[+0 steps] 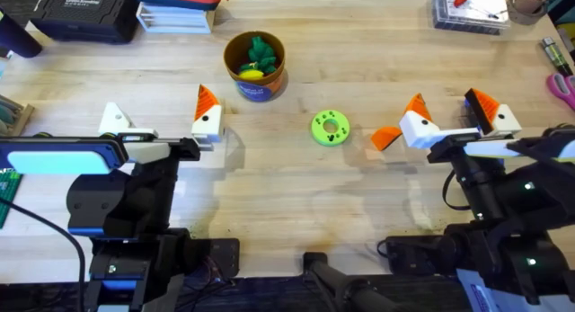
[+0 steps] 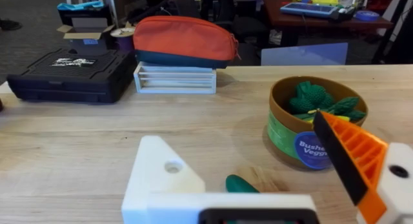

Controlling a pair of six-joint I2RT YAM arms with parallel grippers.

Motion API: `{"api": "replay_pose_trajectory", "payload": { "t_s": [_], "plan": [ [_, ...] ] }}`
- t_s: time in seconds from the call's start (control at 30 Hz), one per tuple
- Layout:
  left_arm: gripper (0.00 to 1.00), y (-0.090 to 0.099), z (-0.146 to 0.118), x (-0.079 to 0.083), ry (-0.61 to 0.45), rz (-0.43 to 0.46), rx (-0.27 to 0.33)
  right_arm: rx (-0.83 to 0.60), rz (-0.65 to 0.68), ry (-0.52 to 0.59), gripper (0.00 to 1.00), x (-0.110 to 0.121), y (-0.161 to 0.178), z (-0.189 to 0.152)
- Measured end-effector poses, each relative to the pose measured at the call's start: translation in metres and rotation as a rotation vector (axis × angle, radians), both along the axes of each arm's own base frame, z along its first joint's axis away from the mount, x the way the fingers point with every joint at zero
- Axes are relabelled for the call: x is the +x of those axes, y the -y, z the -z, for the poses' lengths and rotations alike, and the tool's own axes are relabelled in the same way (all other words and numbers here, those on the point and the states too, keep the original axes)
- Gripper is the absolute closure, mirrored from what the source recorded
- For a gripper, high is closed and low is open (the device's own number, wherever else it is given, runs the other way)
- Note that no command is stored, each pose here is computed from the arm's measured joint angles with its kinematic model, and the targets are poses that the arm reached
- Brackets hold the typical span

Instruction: Pick up the gripper from the table and insert it into the empty holder that is missing its gripper. Then pick up a screw, insert it into the mounting hole, and use the screwdriver to tighten it. Finally, clean up the table by picking up the vegetable and placing it into the bucket.

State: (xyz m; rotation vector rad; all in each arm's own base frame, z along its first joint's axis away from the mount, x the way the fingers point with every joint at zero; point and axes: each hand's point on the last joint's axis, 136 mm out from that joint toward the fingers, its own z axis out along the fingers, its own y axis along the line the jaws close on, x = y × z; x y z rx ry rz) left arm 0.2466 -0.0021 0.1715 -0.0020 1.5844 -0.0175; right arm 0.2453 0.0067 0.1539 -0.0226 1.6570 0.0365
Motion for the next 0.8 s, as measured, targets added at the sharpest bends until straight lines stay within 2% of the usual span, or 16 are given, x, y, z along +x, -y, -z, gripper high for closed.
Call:
{"api": "replay_pose_trajectory", "payload": {
  "t_s": [0.43, 0.6, 0.7, 0.8],
  "plan": [
    [0.001, 0.0, 0.0, 0.0, 0.0, 0.0, -0.003, 0.028, 0.0, -0.005, 0.008, 0.0, 0.0, 0.001],
    [0.002, 0.0, -0.001, 0.0, 0.0, -0.001, -0.051, 0.074, 0.004, -0.01, 0.007, 0.0, 0.0, 0.001],
    [0.001, 0.0, -0.008, -0.002, 0.005, 0.0, -0.085, 0.099, 0.008, -0.065, 0.008, -0.004, -0.001, 0.004],
    [0.001, 0.0, -0.035, -0.006, 0.015, 0.002, -0.105, 0.117, 0.008, -0.169, 0.008, -0.014, -0.002, 0.007]
  ]
}}
